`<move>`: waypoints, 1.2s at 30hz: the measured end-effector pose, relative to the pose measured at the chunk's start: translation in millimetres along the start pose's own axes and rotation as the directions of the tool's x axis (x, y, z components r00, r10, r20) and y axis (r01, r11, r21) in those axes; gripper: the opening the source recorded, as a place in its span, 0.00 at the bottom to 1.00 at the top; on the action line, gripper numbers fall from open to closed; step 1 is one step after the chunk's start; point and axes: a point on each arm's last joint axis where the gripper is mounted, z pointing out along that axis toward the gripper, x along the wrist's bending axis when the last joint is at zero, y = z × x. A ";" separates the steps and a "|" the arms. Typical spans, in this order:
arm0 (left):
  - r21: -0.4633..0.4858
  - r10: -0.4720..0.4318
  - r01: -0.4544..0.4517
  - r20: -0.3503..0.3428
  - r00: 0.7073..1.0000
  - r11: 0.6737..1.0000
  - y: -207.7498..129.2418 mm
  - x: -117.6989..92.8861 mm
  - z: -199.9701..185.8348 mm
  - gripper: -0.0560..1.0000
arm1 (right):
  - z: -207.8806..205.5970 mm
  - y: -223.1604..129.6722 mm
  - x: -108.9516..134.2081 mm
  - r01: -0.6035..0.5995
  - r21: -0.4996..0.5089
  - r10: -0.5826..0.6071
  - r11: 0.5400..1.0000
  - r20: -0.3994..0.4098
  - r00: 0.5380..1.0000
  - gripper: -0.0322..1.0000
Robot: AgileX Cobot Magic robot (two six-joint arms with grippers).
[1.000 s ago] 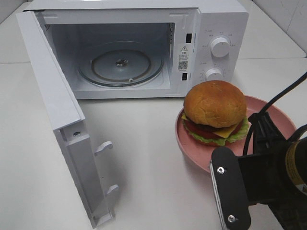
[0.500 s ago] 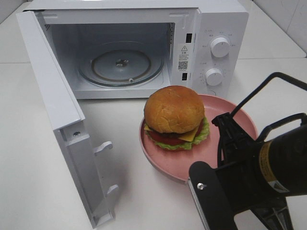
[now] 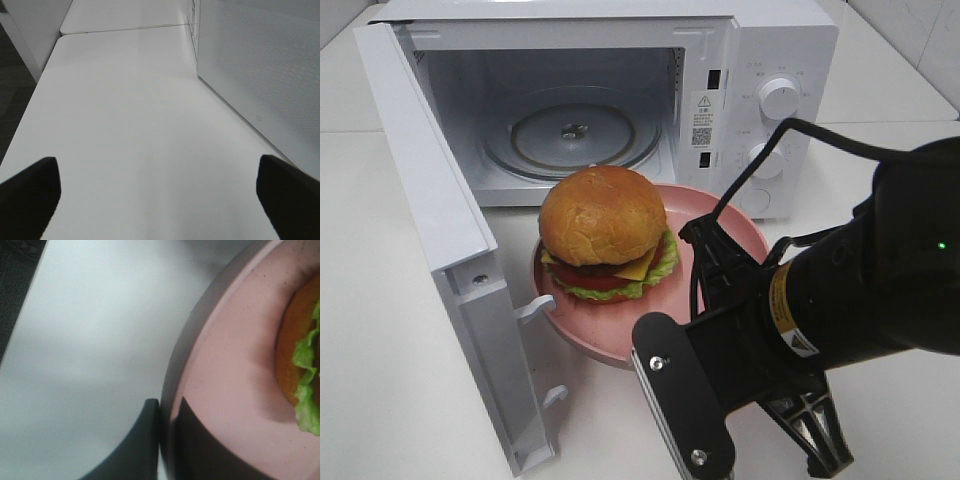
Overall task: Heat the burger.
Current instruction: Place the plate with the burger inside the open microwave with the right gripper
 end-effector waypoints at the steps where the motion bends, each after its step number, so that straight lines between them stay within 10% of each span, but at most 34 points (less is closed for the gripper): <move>1: 0.000 0.000 0.000 0.000 1.000 1.000 0.0 0.0 0.0 0.99 | 3.1 0.9 -6.0 0.001 -0.013 -0.001 1.000 0.005 1.000 0.09; 36: 0.000 0.000 0.000 0.000 1.000 1.000 0.0 0.0 0.0 0.99 | 31.7 9.1 -53.0 0.023 -0.076 -0.022 0.997 0.023 1.000 0.09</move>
